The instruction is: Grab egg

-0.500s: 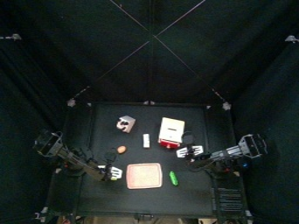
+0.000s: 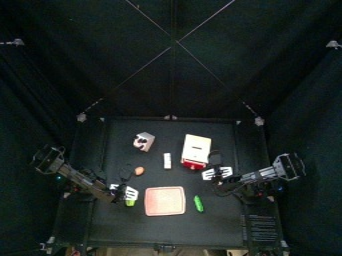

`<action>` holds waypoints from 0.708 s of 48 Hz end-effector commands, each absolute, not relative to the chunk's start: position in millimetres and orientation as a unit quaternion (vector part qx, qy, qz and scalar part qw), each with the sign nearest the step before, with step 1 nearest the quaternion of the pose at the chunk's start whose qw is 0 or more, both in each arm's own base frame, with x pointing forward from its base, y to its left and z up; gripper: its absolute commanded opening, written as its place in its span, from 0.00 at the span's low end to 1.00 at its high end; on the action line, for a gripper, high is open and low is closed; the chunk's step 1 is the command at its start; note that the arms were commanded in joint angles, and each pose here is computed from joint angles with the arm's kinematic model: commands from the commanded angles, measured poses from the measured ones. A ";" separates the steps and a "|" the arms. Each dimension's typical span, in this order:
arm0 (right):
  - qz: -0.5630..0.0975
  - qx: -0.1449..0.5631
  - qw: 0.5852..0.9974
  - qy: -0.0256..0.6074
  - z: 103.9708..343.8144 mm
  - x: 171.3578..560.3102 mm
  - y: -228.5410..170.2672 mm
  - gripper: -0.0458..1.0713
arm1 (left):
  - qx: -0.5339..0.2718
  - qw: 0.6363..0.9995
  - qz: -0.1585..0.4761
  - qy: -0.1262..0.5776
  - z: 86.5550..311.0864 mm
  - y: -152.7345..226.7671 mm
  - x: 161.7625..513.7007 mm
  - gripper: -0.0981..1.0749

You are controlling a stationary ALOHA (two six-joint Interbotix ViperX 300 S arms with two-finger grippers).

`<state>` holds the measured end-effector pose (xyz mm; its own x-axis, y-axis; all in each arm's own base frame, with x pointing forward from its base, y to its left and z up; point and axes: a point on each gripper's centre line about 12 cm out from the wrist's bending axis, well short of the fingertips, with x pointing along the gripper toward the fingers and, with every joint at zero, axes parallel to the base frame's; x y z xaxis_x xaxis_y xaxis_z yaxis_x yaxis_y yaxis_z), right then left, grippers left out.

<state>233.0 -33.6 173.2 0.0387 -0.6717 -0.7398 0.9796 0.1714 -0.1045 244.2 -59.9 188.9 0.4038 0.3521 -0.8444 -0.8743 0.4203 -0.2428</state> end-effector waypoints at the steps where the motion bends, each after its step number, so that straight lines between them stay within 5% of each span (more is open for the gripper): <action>1: -0.600 0.235 0.689 0.333 180.3 233.2 -33.8 0.75 | -0.324 0.791 0.379 0.355 203.2 -51.5 244.5 0.82; 14: -0.601 0.236 0.687 0.333 180.3 233.0 -34.9 0.75 | -0.224 0.839 0.333 0.367 220.8 -23.0 234.1 0.82; 27: -0.602 0.236 0.687 0.332 180.3 233.0 -35.2 0.75 | -0.100 0.896 0.229 0.367 206.3 -2.0 235.8 0.83; 34: -0.602 0.238 0.685 0.334 179.9 232.6 -34.8 0.75 | -0.127 0.903 0.210 0.352 195.0 14.3 238.5 0.83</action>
